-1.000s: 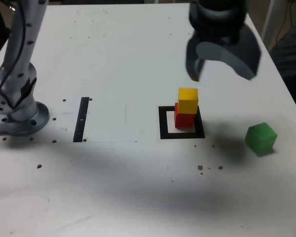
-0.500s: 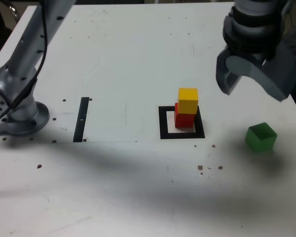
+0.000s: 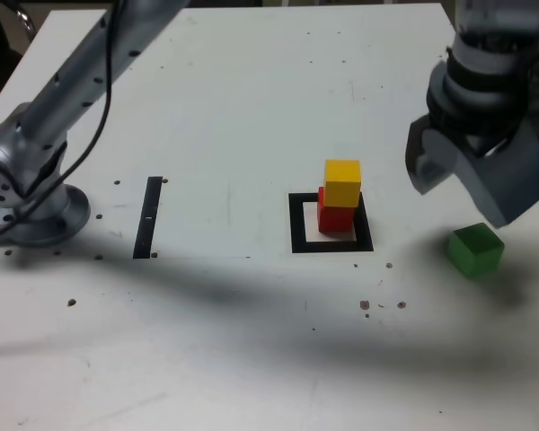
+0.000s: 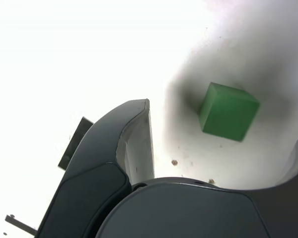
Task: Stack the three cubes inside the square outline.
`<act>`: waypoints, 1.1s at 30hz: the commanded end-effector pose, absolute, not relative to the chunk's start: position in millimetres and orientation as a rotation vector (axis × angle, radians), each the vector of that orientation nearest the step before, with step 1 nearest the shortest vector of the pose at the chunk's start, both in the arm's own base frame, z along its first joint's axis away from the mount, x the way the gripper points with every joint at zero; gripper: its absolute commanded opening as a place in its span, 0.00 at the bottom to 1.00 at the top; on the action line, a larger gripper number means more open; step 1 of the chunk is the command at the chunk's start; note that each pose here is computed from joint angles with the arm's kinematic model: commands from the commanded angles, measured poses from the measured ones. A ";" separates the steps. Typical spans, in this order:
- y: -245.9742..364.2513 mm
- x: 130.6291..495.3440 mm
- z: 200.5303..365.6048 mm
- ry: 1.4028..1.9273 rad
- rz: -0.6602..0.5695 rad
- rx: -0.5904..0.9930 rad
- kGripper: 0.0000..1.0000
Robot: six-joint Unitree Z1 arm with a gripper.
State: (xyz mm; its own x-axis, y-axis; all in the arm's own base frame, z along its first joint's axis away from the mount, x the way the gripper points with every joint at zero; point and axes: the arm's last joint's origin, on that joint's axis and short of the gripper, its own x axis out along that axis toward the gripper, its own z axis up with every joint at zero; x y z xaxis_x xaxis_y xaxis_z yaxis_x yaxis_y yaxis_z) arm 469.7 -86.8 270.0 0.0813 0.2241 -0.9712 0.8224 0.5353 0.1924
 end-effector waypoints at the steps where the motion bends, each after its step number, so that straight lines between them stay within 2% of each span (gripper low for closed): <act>1: -89.0 473.8 266.4 1.449 -0.591 0.971 0.99; 16: -98.1 493.5 234.6 1.472 -0.671 0.967 0.96; 23: -103.8 498.3 223.7 1.473 -0.696 0.940 0.87; 26: -104.3 499.2 220.4 1.479 -0.691 0.928 0.80; 28: -104.2 499.4 219.9 1.483 -0.680 0.920 0.71; 33: -104.1 499.8 218.7 1.488 -0.664 0.910 0.37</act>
